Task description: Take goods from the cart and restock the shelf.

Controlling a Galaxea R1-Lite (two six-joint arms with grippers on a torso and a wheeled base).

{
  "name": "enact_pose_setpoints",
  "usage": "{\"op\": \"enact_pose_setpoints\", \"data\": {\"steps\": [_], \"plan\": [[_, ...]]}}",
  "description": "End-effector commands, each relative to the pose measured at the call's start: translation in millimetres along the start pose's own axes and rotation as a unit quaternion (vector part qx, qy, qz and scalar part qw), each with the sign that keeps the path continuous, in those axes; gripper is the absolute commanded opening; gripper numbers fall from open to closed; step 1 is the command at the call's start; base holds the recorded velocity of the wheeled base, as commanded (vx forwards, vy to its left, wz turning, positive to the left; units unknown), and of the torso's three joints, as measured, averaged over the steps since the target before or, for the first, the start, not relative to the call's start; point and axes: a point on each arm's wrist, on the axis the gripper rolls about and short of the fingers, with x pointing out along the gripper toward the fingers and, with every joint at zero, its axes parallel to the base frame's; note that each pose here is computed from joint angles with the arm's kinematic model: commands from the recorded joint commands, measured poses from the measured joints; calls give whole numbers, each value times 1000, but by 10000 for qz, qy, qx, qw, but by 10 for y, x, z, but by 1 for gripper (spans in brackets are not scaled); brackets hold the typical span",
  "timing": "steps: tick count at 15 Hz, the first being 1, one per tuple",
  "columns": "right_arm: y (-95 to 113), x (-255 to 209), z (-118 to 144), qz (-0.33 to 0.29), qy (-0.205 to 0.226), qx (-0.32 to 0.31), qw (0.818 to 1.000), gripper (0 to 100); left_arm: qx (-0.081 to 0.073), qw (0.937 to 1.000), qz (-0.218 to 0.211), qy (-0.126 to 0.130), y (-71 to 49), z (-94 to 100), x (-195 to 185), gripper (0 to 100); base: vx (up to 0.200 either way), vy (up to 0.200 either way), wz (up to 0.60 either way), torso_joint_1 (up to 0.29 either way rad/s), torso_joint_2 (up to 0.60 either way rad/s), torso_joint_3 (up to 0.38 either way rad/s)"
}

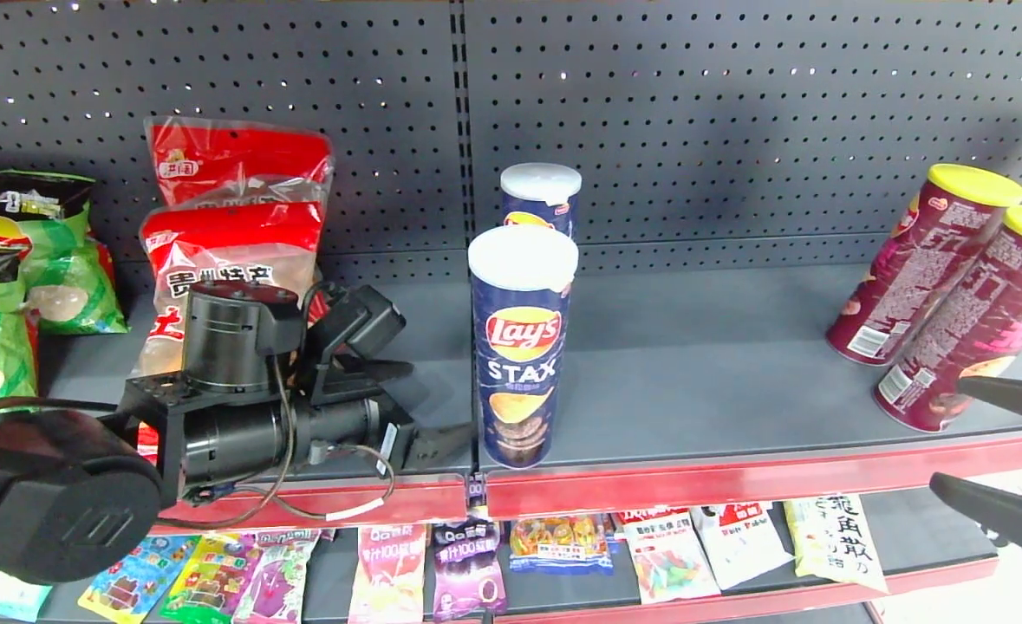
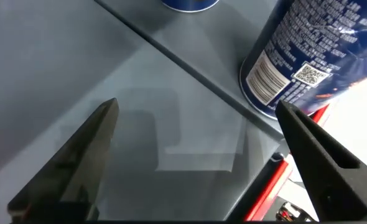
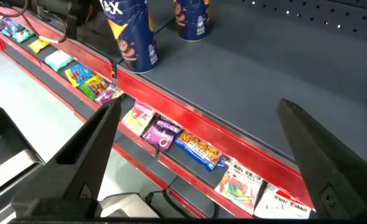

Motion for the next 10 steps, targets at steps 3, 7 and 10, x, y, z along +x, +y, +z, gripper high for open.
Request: {"op": "enact_pose_setpoints", "data": {"steps": [3, 7, 10], "plan": [[-4, 11, -10, 6, 30, 12, 10000, 100, 15, 10000, -17, -21, 2, 26, 49, 100, 0, 0, 0, 0, 0, 0], [-3, 20, -37, 19, 79, 33, 10000, 100, 35, 10000, -20, -32, -7, 45, 85, 100, 0, 0, 0, 0, 0, 0], [-2, 16, -36, 18, 72, 29, 10000, 100, 47, 10000, -59, 5, -33, 35, 120, 100, 0, 0, 0, 0, 0, 0]]}}
